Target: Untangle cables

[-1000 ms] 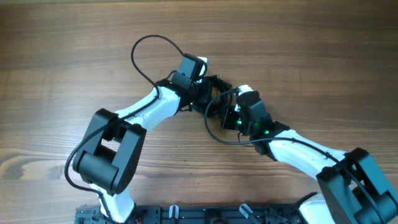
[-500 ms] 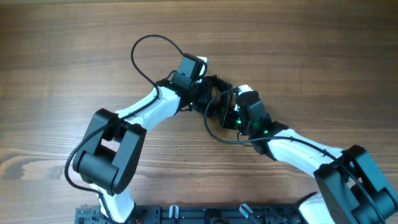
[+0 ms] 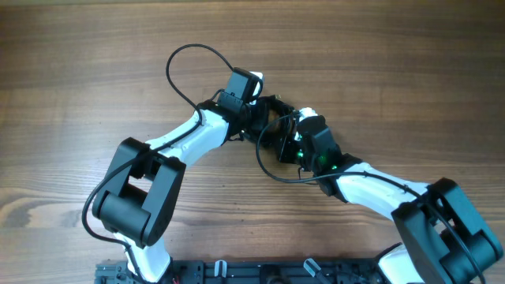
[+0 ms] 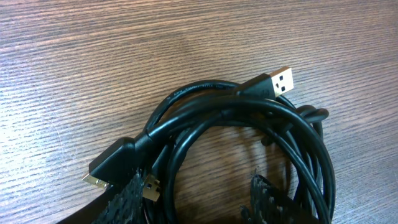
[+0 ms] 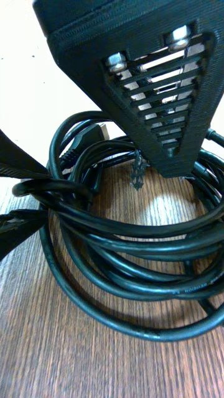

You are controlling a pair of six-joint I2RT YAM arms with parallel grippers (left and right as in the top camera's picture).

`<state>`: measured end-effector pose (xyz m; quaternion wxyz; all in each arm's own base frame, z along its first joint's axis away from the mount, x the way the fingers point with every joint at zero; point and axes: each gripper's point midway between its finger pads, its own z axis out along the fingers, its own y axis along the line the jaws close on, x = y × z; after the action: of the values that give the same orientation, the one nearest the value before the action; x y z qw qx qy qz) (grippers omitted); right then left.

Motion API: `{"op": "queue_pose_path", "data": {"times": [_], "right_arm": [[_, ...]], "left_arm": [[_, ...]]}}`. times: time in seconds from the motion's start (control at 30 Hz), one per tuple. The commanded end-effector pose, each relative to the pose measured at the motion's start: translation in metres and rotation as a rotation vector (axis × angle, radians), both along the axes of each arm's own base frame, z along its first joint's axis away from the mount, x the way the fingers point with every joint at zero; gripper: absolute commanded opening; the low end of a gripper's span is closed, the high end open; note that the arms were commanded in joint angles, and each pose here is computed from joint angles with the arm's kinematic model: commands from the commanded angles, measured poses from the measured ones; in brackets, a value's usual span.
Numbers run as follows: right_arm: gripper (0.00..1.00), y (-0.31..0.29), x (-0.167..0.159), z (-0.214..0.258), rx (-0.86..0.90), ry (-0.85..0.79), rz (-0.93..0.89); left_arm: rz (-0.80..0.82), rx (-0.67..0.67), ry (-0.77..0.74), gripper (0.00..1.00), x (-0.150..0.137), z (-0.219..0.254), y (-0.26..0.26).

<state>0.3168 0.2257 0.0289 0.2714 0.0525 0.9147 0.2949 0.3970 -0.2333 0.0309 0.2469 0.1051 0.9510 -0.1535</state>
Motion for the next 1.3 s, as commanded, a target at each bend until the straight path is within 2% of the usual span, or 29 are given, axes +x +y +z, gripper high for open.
{"op": "queue_pose_path", "data": {"times": [0.0, 0.17, 0.43, 0.6, 0.73, 0.93, 1.27], "right_arm": [[0.17, 0.004, -0.003, -0.006, 0.010, 0.012, 0.017], [0.04, 0.007, -0.004, -0.004, 0.024, 0.015, 0.028], [0.04, 0.019, -0.012, 0.007, 0.113, 0.041, 0.105], [0.04, 0.015, -0.011, 0.015, 0.169, 0.060, 0.126], [0.04, 0.014, -0.012, 0.036, 0.342, 0.105, 0.196], [0.04, -0.016, -0.006, 0.094, 0.666, 0.128, 0.308], [0.04, -0.074, 0.020, 0.091, 0.677, 0.092, 0.156]], "left_arm": [[0.001, 0.026, -0.006, 0.58, 0.006, -0.006, 0.005], [0.001, 0.026, -0.006, 0.58, 0.006, -0.006, 0.005], [0.007, 0.034, -0.012, 0.54, 0.007, -0.006, 0.006], [0.051, 0.098, -0.037, 0.51, 0.012, -0.008, 0.019], [0.057, 0.108, -0.040, 0.48, 0.013, -0.008, 0.021], [0.058, 0.107, -0.041, 0.46, 0.013, -0.008, 0.021], [0.082, 0.140, -0.054, 0.46, 0.016, -0.008, 0.029]]}}
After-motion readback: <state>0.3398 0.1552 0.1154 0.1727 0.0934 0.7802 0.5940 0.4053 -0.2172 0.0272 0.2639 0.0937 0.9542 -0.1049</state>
